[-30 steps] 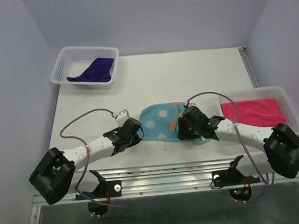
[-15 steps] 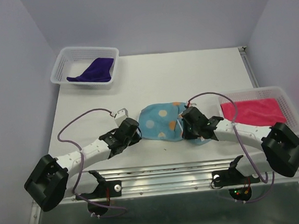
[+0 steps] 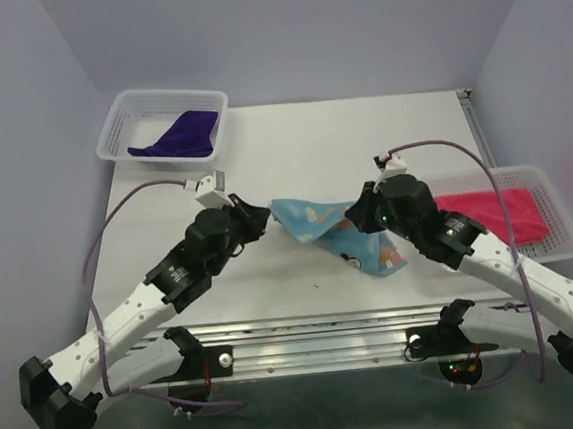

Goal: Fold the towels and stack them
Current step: Flatten out the crumpled towel

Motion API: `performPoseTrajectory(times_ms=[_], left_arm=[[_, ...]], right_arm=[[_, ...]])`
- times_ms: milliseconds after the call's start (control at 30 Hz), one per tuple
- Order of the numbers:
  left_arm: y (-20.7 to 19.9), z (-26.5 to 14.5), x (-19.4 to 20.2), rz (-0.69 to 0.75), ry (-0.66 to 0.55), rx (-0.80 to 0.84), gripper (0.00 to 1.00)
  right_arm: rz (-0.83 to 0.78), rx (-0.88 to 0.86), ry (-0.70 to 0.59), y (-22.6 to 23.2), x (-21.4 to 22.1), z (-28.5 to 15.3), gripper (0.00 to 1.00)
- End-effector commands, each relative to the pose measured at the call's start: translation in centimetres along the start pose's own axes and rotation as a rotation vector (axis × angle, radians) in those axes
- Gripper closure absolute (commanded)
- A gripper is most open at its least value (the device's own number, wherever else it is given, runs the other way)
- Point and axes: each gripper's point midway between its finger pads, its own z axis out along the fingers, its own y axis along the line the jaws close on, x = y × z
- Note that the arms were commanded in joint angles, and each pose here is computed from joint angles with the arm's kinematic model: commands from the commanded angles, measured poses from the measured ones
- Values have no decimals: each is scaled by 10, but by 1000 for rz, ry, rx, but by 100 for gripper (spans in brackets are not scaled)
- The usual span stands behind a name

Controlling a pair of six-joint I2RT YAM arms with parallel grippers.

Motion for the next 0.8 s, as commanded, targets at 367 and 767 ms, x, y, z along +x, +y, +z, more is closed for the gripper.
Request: performPoseTrajectory(times_ms=[367, 767], left_arm=[[-138, -86, -218, 28, -530, 200, 100], [-54, -30, -112, 0, -300, 27, 100]], right_arm=[[-24, -94, -591, 72, -224, -126, 99], [37, -247, -206, 64, -73, -31, 99]])
